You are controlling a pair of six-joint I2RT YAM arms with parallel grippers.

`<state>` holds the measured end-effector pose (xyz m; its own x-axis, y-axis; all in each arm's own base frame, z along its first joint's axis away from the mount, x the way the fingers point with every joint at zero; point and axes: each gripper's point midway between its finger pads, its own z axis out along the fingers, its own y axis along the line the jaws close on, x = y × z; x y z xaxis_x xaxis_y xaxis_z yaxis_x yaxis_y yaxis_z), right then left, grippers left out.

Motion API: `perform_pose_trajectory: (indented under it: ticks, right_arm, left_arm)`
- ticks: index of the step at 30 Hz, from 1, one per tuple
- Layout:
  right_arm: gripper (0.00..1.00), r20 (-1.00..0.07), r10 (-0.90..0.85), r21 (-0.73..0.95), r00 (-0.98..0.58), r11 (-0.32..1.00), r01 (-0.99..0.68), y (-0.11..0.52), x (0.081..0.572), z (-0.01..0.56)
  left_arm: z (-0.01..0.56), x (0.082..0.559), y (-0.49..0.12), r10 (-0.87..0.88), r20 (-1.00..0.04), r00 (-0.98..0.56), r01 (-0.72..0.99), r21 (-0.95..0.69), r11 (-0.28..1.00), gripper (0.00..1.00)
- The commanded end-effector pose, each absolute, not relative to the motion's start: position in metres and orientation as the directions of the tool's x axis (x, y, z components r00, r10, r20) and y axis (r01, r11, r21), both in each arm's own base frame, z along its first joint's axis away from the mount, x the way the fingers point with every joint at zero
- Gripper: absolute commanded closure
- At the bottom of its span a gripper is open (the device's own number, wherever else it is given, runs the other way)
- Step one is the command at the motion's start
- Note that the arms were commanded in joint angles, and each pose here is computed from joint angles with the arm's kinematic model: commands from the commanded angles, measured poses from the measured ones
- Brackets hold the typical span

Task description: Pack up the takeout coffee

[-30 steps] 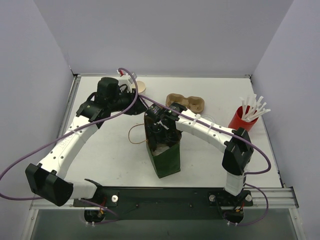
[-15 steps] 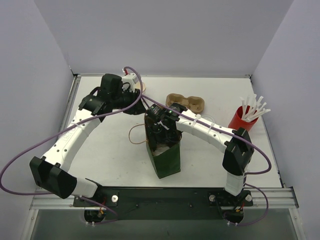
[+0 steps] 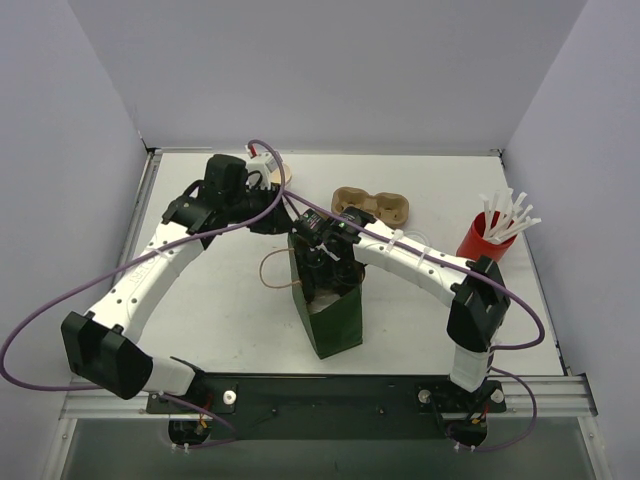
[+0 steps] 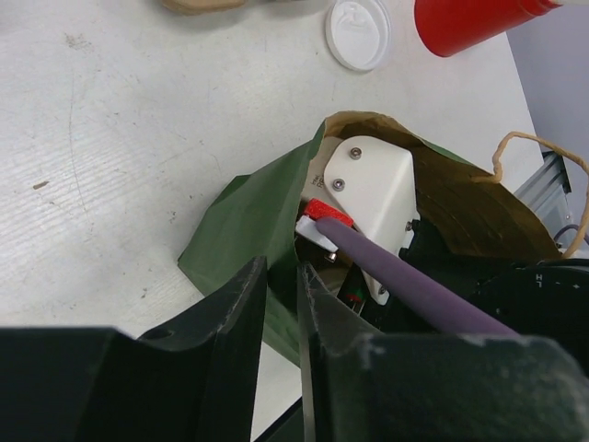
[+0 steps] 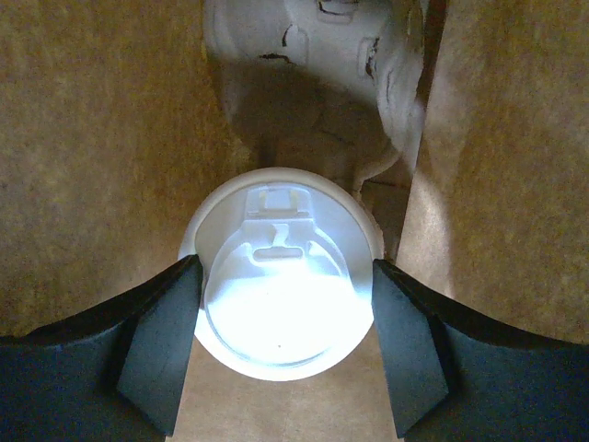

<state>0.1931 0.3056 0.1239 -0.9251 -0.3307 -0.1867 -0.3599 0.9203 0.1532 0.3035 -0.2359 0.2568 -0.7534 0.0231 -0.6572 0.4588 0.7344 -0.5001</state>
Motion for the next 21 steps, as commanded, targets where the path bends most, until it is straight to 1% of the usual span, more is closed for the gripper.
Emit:
perform_pose_trajectory:
  ticks: [1,2,3,5,8,13,21]
  right_arm:
    - [0.67,-0.123,-0.344,0.069,-0.931,0.933,-0.354,0.281,0.179,0.116]
    - [0.67,-0.126,-0.345,0.07,-0.93,0.932,-0.355,0.282,0.179,0.117]
    - [0.67,-0.127,-0.346,0.069,-0.93,0.932,-0.357,0.282,0.179,0.117]
    - [0.67,-0.13,-0.346,0.069,-0.929,0.932,-0.357,0.282,0.18,0.118]
    - [0.67,-0.123,-0.35,0.072,-0.929,0.93,-0.36,0.282,0.178,0.117]
    - [0.67,-0.117,-0.365,0.07,-0.924,0.925,-0.374,0.282,0.175,0.115]
    - [0.68,-0.092,-0.388,0.072,-0.917,0.916,-0.395,0.288,0.167,0.109]
  left_arm:
    - [0.267,0.309,-0.226,0.007,-0.71,-0.704,0.456,-0.444,0.771,0.75]
    - [0.267,0.31,-0.224,0.005,-0.715,-0.699,0.449,-0.434,0.781,0.8]
    - [0.266,0.312,-0.223,0.004,-0.718,-0.696,0.444,-0.426,0.788,0.9]
    - [0.268,0.315,-0.22,-0.002,-0.732,-0.682,0.437,-0.409,0.801,1.0]
    - [0.276,0.322,-0.216,-0.035,-0.766,-0.642,0.421,-0.39,0.819,1.0]
    - [0.301,0.333,-0.206,-0.152,-0.836,-0.527,0.371,-0.387,0.844,1.0]
    - [0.318,0.338,-0.207,-0.226,-0.861,-0.455,0.342,-0.403,0.849,1.0]
